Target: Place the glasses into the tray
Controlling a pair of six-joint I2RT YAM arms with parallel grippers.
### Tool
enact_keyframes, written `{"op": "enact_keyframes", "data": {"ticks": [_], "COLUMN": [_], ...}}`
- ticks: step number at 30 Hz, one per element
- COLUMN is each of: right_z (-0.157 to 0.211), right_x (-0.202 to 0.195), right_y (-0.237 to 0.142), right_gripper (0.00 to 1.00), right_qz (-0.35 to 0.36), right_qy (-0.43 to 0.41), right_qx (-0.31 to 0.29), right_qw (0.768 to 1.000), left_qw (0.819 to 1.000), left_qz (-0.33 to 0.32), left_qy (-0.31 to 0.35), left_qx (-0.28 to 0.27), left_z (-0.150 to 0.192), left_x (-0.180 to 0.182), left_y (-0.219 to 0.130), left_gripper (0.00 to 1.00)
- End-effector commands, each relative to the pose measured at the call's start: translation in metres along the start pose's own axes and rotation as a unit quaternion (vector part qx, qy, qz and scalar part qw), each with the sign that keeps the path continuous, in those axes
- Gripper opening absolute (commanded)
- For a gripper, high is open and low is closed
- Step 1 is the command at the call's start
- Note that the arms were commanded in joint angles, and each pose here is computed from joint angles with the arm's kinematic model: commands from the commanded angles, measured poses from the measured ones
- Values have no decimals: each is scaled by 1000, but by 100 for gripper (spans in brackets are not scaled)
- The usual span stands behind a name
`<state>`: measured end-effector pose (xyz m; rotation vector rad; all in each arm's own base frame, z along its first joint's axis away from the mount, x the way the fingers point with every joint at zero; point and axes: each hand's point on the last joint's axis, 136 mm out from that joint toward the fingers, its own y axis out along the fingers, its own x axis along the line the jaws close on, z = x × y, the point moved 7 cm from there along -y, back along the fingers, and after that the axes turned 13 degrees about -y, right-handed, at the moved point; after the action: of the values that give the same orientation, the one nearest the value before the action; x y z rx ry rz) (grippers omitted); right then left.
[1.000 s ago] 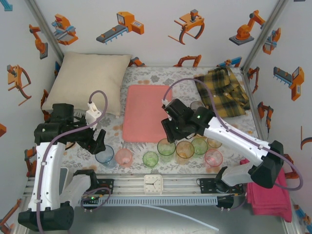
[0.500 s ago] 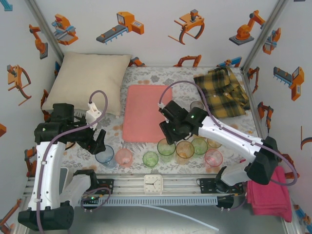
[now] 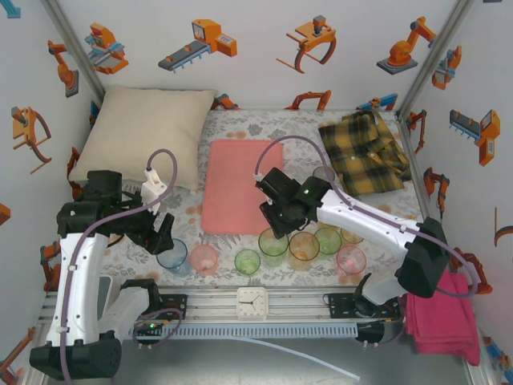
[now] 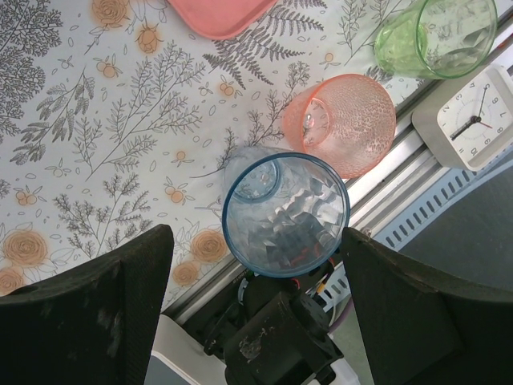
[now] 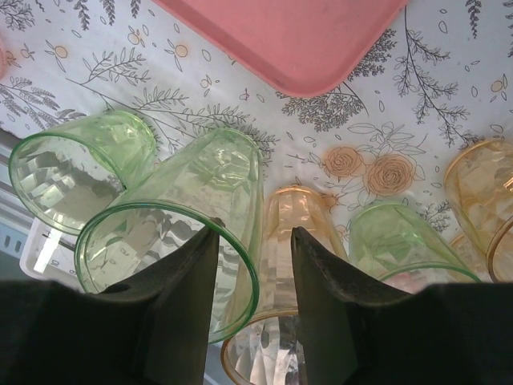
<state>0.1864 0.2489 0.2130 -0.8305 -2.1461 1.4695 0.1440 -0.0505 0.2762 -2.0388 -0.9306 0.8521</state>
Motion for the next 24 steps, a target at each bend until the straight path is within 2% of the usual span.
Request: {"op": "enact_keyframes", "data": {"ticks": [1, 24], "right_z": [1, -2], "right_x": [1, -2], "right_y": [4, 11], "right_gripper": [41, 24], "right_qz": [9, 33], "right_qy": [-12, -26], "right_qx": [4, 10], "right_qw": [1000, 999], "left_qw": [1000, 1000], "left_qz": [5, -1], "left_qy": [-3, -1], "left_qx": [8, 3], "left_z": [4, 6], "left_x": [-2, -3], "left_y": [1, -1], "left_gripper": [78, 78]}}
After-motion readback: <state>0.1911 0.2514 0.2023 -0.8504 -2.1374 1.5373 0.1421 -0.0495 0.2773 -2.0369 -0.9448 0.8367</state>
